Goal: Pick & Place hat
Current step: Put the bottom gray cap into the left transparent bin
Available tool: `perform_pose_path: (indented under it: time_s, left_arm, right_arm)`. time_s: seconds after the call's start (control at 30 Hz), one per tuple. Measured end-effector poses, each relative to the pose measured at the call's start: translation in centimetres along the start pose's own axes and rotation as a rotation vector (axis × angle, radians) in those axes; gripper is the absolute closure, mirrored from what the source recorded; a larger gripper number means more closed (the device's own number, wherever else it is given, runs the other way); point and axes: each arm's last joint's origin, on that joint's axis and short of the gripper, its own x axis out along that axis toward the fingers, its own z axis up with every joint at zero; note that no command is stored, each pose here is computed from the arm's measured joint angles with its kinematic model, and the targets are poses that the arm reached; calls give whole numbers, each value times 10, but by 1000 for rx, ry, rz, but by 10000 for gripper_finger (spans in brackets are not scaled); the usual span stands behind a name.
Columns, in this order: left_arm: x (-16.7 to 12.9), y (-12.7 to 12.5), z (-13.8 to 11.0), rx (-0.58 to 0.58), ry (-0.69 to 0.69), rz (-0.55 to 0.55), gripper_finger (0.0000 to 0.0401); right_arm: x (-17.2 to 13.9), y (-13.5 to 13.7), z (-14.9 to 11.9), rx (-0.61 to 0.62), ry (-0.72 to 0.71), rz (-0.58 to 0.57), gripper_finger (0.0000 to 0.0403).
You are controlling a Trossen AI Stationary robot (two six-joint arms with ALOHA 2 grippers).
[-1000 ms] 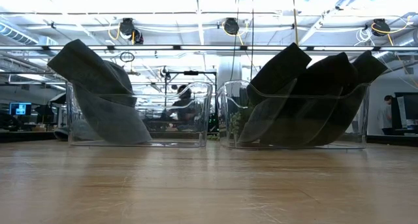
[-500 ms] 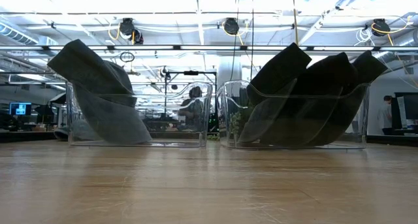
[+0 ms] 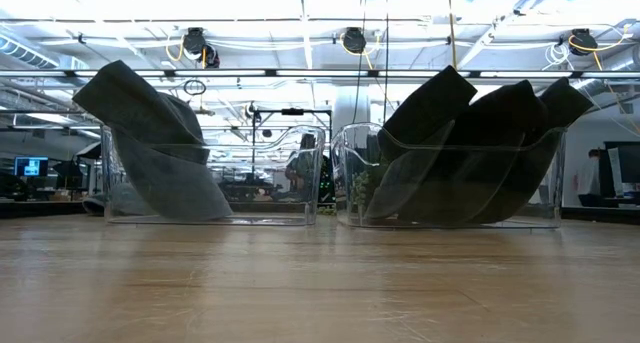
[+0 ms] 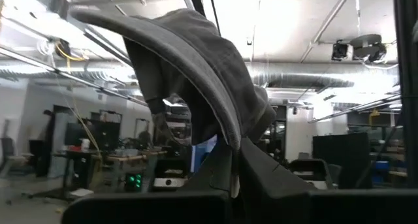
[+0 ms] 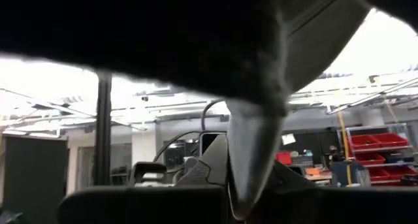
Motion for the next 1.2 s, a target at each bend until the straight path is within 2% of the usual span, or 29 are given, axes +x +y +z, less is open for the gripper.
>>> perform_pose_path:
  time_s: [0.1, 0.3, 0.47, 0.57, 0.7, 0.83, 0.93, 1.07, 1.2]
  left_arm:
    - [-1, -1, 0, -34, 26, -32, 371]
    - [-6, -1, -7, -44, 169, -78, 303]
    - [-12, 0, 8, -86, 187, -91, 257]
    - [-15, 0, 11, -104, 222, -98, 234]
    - [-26, 2, 27, -140, 266, -110, 210]
    - [-36, 4, 36, -139, 334, -122, 191]
    - [-45, 4, 48, -169, 353, -181, 179]
    - [-55, 5, 60, -196, 386, -219, 168]
    - [-62, 6, 63, -211, 431, -216, 168]
  right_arm:
    - [-3, 1, 2, 6, 25, 19, 400]
    - [-15, 6, 13, 6, 121, 37, 401]
    - [-26, 7, 15, 19, 228, 25, 402]
    - [-31, 8, 16, 45, 285, 53, 402]
    - [-35, 9, 14, 76, 344, 67, 402]
    - [-38, 12, 12, 166, 398, 154, 402]
    - [-41, 11, 6, 265, 493, 206, 402]
    - [-47, 8, -8, 409, 647, 211, 403]
    - [-51, 7, -10, 492, 711, 210, 403]
